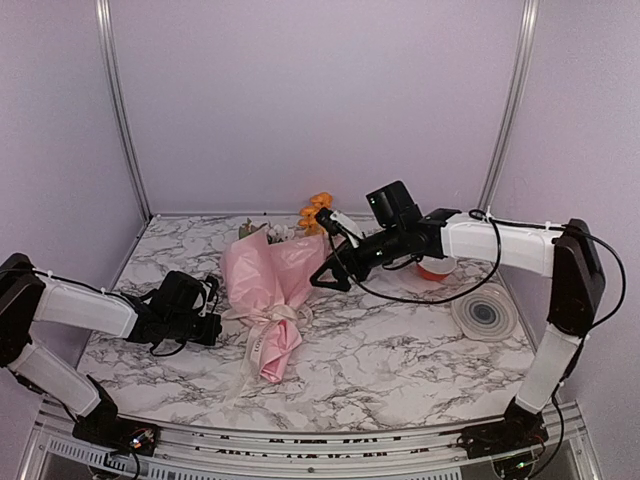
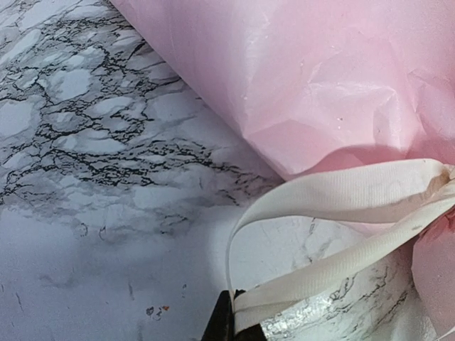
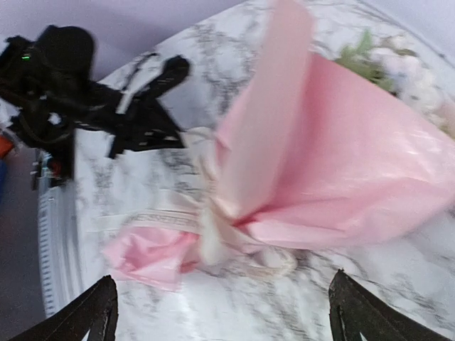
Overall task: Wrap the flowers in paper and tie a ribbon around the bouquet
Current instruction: Tie the half-tied ribbon around the folded bouquet.
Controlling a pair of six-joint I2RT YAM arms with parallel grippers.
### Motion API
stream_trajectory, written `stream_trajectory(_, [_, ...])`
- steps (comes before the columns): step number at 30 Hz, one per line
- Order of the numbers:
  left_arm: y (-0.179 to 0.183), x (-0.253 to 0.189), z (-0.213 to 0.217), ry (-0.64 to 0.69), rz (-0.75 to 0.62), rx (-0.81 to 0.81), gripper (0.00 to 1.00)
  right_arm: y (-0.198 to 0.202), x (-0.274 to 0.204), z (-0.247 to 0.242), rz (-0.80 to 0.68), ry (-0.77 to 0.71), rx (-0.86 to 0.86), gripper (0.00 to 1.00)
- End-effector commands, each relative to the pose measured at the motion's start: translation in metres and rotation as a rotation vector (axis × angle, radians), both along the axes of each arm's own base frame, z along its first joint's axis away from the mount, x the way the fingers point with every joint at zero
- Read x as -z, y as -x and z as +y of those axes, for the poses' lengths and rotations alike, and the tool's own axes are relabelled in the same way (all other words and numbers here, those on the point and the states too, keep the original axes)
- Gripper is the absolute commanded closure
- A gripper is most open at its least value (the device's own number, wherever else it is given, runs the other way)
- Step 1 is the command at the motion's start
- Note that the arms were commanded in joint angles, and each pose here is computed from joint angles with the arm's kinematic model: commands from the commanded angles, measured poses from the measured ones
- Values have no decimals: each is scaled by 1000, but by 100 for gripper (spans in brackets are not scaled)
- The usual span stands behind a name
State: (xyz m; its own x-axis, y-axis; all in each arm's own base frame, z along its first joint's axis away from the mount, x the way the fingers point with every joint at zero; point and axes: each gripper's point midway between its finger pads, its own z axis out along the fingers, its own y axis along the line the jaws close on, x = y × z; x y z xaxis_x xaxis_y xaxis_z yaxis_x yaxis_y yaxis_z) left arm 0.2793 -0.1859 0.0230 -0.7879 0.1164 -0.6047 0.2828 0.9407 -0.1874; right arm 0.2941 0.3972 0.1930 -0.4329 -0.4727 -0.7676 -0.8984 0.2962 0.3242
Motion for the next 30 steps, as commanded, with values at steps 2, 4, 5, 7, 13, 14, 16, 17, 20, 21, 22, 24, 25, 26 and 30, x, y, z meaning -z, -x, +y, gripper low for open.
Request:
stream_trajectory(2, [3,-5,0,2,-11,25,100,-43,71,-33,-342,238,-2,0])
stream_trajectory(4, [3,-6,0,6,-10,22,100,-39,86,-27,-413,245,-101,4])
stream_trajectory(5, [3,-5,0,6,-9,23,100,-37,93,-24,-435,255,-149,5])
stream_trajectory(7, [4,-4,-1,6,-6,24,100,-36,106,-19,-442,268,-206,7])
stream_trajectory(13, [2,-4,-1,-5,-12,31,100,-29,140,2,-403,311,-343,11])
stream_trajectory(14, [2,-4,-1,-5,-14,31,100,-30,138,4,-405,306,-357,11])
stream_trajectory(16, [2,-4,-2,-6,-19,34,100,-30,136,9,-432,285,-374,11])
stream_trajectory(17, [1,-4,-1,-8,-20,36,100,-29,137,11,-438,284,-392,11])
stream_trajectory(20, [1,-6,-2,-6,-24,43,100,-28,142,15,-425,331,-426,12])
stream_trajectory(21, [1,-7,-3,-4,-29,45,100,-29,144,17,-409,350,-421,13])
stream_trajectory(22, [1,-9,-3,-3,-33,48,100,-31,146,18,-390,372,-412,14])
stream_trajectory(24, [1,-11,-3,-5,-41,56,100,-25,151,20,-334,408,-436,15])
stream_trajectory(25, [1,-11,-3,-7,-43,60,100,-16,155,17,-297,433,-463,15])
stream_trajectory(26, [0,-12,-3,-9,-46,64,100,-9,158,17,-273,461,-491,15])
stream_trajectory(30, [-2,-13,-4,-20,-59,74,100,-4,163,15,-264,507,-475,16])
